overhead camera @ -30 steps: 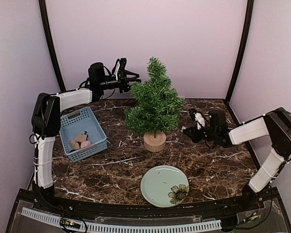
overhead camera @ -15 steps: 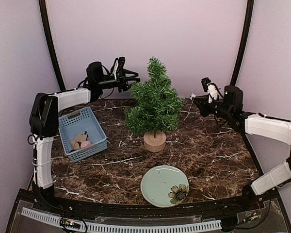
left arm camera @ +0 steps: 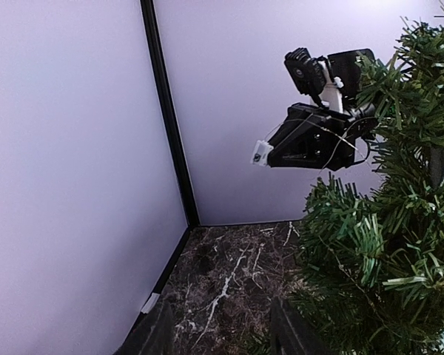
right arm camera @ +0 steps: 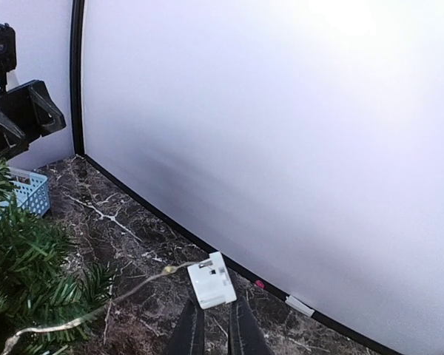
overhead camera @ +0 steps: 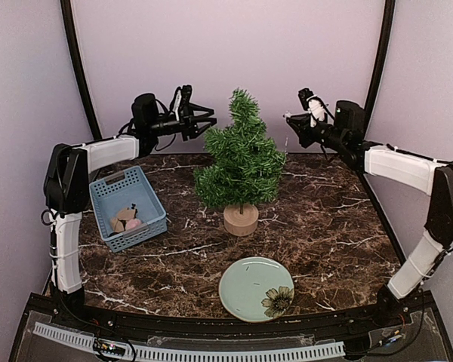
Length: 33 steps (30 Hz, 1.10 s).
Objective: Decorate the small christmas tree
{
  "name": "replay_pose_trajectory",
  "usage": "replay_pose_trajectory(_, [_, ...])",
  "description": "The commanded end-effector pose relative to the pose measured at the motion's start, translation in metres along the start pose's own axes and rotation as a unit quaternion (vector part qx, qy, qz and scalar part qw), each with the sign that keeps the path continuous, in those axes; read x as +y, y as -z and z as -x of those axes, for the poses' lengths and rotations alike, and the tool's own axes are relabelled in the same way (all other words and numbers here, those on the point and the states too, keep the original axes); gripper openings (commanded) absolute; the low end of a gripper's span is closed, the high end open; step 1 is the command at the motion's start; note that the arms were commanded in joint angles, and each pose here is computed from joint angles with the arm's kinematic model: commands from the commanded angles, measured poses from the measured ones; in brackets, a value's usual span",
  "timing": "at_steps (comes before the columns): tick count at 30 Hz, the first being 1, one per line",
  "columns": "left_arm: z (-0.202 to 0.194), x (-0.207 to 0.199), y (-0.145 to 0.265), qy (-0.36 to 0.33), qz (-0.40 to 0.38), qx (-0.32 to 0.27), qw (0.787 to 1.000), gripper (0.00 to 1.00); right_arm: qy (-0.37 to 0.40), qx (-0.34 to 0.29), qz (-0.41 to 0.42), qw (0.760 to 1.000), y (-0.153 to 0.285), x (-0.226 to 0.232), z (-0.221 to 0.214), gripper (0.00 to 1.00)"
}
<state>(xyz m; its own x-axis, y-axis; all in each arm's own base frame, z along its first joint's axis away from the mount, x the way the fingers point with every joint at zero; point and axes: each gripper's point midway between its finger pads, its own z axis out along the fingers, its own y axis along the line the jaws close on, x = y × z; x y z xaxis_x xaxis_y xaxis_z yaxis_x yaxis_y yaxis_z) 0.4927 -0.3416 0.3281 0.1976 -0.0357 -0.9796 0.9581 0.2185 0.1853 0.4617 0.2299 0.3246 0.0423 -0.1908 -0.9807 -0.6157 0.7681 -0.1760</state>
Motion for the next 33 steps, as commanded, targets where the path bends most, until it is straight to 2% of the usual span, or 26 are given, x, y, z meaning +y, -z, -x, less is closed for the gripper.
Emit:
replay_pose_trajectory(1, [0.05, -0.015, 0.009, -0.064, -0.025, -0.038, 0.997, 0.47, 0.017, -0.055, 0.057, 0.997, -0.022, 0.009, 0.027, 0.08])
replay_pose_trajectory(10, [0.055, -0.028, 0.001, -0.09, -0.103, -0.065, 0.989, 0.49, 0.01, -0.104, 0.16, 0.982, -0.052, 0.036, 0.034, 0.08])
replay_pose_trajectory(17, [0.056, -0.017, -0.015, -0.101, -0.111, -0.073, 0.986, 0.48, 0.007, -0.109, 0.188, 0.976, -0.074, 0.045, 0.032, 0.09])
replay_pose_trajectory(19, [0.052, -0.013, -0.015, -0.086, -0.106, -0.07, 0.988, 0.48, 0.008, -0.108, 0.187, 0.976, -0.077, 0.046, 0.032, 0.1])
replay_pose_trajectory(27, [0.037, 0.006, -0.006, -0.038, -0.067, -0.06, 0.995, 0.48, -0.043, -0.092, 0.123, 0.987, -0.056, 0.015, 0.017, 0.35])
replay_pose_trajectory(33, [0.033, 0.017, 0.001, -0.02, -0.029, -0.053, 0.998, 0.48, -0.087, -0.086, 0.08, 0.989, -0.031, -0.008, 0.01, 0.49])
